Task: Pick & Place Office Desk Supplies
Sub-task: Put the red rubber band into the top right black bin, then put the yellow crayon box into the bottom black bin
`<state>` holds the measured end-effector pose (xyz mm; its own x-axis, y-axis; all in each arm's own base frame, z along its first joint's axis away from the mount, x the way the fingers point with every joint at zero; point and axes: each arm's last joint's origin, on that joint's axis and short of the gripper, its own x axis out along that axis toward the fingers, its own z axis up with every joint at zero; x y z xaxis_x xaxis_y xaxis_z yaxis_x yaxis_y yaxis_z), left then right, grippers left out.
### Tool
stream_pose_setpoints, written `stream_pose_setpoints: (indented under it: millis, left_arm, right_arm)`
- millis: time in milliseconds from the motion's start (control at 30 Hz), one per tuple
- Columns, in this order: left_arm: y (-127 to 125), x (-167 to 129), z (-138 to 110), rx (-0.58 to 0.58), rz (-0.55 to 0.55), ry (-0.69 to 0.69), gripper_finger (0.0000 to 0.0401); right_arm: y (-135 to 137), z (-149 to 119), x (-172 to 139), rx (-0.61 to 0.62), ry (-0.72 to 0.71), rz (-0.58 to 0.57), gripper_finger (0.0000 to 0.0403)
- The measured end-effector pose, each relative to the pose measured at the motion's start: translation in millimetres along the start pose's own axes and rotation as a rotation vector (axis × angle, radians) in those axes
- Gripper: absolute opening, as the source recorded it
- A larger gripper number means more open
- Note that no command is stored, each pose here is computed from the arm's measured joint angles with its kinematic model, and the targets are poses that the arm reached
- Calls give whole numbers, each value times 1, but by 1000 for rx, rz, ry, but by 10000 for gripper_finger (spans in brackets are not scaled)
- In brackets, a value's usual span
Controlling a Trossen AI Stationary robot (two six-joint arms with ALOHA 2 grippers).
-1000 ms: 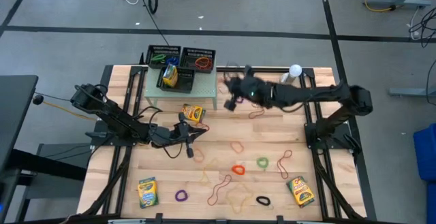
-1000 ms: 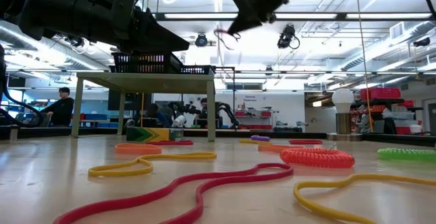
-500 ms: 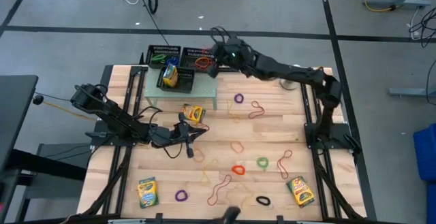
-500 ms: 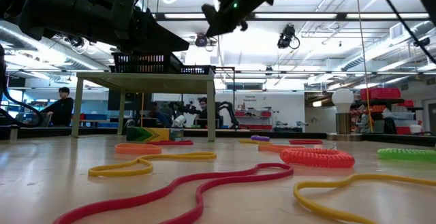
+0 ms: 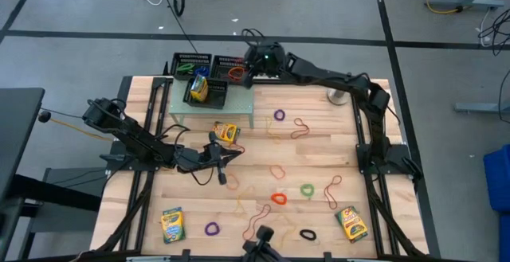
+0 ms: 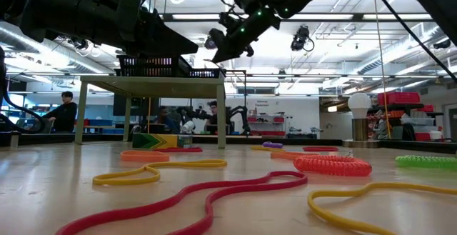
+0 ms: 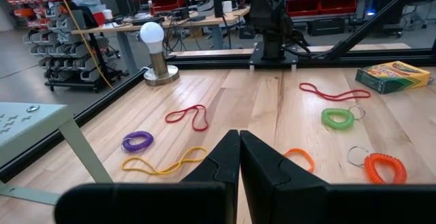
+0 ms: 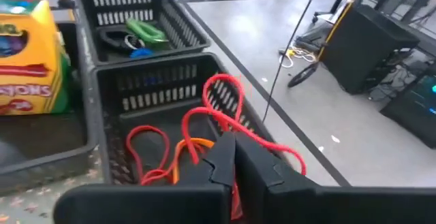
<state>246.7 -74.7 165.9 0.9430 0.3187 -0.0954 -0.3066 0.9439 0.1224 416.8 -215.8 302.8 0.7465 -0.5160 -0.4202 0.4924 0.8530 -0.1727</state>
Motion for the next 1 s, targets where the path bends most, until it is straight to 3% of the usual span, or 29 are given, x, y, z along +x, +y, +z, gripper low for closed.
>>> stream_pose_setpoints:
  millis: [200, 367, 533, 667, 800, 900, 1000]
  left_arm:
    - [0, 0, 0, 0, 0, 0, 20]
    - [0, 0, 0, 0, 0, 0, 20]
    - [0, 0, 0, 0, 0, 0, 20]
    - [0, 0, 0, 0, 0, 0, 20]
    - [0, 0, 0, 0, 0, 0, 20]
    - [0, 0, 0, 0, 0, 0, 20]
    - [0, 0, 0, 0, 0, 0, 20]
  right_arm:
    - [12, -1, -1, -20, 25, 25, 48]
    - [24, -1, -3, -36, 33, 48, 101]
    - [28, 2, -8, -49, 35, 8, 155]
    - [28, 12, -27, -79, 37, -24, 173]
    - [28, 28, -73, -121, 82, -24, 150]
    - [33, 29, -106, -149, 132, 10, 101]
    - [45, 10, -129, -170, 135, 47, 38]
